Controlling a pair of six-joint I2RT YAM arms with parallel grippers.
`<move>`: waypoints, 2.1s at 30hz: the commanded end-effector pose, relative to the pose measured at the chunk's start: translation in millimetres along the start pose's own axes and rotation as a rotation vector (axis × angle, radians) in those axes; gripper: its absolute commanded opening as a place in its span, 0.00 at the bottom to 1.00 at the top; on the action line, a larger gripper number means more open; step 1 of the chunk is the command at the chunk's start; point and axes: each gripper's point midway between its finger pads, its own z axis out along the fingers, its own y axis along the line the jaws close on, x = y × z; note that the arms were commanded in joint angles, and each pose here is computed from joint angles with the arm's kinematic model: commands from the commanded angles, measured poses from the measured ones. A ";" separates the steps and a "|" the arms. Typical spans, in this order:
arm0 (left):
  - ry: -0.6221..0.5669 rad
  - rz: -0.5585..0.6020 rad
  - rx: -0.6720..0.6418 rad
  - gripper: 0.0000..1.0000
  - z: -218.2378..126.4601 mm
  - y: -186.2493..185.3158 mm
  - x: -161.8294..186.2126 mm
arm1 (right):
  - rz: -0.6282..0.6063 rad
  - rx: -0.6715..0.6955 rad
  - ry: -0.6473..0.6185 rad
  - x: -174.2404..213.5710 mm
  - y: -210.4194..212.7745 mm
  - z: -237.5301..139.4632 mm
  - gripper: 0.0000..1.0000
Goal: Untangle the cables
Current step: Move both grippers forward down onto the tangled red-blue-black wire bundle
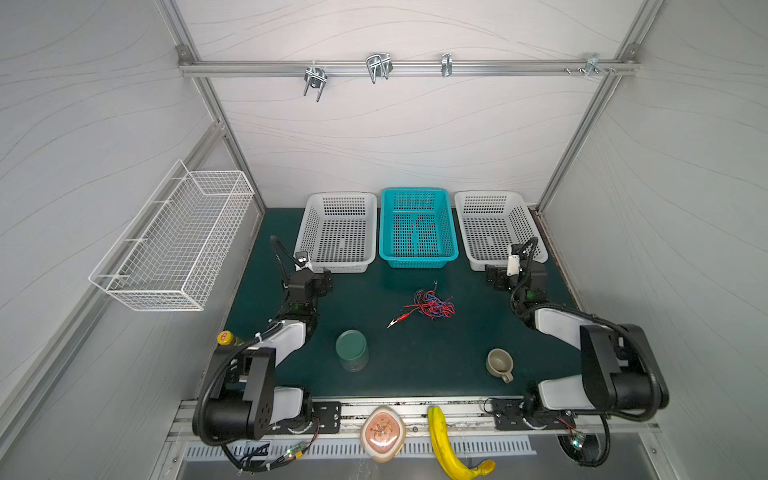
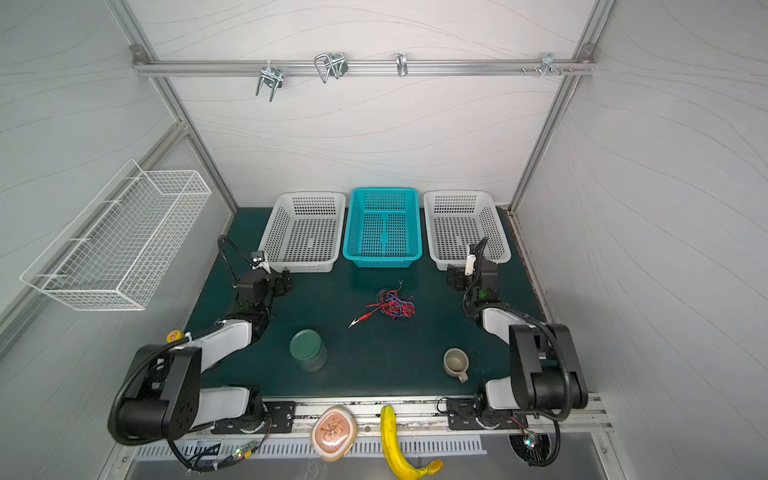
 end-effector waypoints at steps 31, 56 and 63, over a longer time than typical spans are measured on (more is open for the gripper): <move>0.102 -0.050 0.618 1.00 -93.3 -187.5 -25.0 | -0.102 -0.505 0.277 -3.6 170.8 -99.5 0.77; 0.111 0.113 0.779 0.99 -111.0 -276.9 3.7 | -0.119 -0.610 0.472 59.5 223.2 -60.2 0.29; 0.113 0.129 0.767 0.99 -108.2 -276.3 6.2 | -0.164 -0.653 0.468 53.4 242.3 -60.2 0.00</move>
